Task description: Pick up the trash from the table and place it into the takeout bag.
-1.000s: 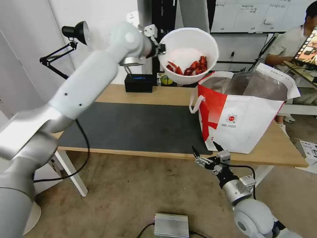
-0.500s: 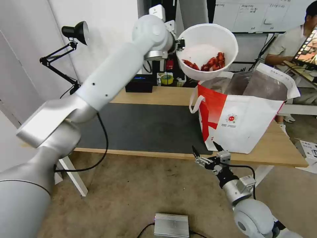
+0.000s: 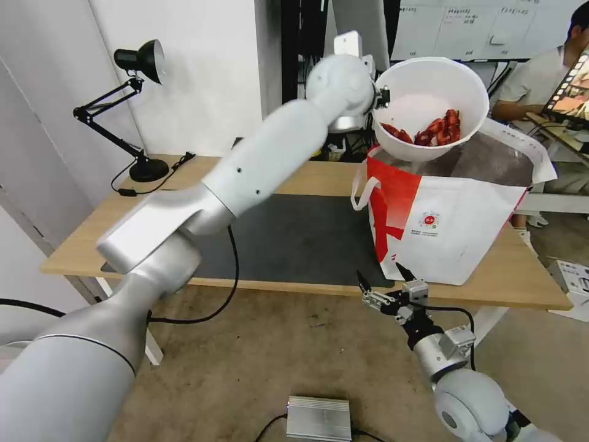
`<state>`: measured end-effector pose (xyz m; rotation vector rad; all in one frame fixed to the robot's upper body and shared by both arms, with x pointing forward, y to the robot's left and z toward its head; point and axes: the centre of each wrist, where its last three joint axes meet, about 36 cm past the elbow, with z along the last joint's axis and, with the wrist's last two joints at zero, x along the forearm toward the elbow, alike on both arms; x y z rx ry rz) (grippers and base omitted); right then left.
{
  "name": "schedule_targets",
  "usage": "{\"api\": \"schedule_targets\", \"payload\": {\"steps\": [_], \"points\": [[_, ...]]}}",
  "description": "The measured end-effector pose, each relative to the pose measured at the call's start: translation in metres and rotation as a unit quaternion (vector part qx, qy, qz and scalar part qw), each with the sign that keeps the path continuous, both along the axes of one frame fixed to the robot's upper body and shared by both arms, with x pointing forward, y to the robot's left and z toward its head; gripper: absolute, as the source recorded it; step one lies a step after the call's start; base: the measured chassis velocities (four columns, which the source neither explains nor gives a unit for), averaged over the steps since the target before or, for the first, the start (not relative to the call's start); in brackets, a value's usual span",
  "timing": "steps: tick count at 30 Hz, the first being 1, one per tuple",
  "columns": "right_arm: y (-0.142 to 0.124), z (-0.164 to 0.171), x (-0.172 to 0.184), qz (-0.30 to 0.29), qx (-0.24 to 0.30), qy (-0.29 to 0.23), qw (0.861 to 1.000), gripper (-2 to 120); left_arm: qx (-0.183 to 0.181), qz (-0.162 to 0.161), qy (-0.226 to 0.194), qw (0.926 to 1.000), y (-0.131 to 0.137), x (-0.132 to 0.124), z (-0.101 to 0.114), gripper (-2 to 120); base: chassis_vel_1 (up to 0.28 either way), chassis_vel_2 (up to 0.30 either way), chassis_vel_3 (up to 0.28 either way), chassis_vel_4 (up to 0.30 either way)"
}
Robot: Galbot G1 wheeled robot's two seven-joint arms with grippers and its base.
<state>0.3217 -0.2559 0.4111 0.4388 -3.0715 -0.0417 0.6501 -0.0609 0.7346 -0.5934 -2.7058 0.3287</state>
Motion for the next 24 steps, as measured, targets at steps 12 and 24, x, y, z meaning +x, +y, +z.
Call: {"api": "schedule_targets", "payload": {"steps": [12, 24], "points": [[0.0, 0.0, 0.0, 0.0, 0.0, 0.0, 1.0, 100, 0.03, -0.033, -0.043, 0.9981, 0.011, -0.021, -0.047, 0, 0.0, 0.0, 0.0, 0.0], [0.0, 0.0, 0.0, 0.0, 0.0, 0.0, 1.0, 100, 0.073, -0.079, -0.036, 0.9935, 0.018, -0.034, -0.038, 7, 0.0, 0.0, 0.0, 0.0]]}}
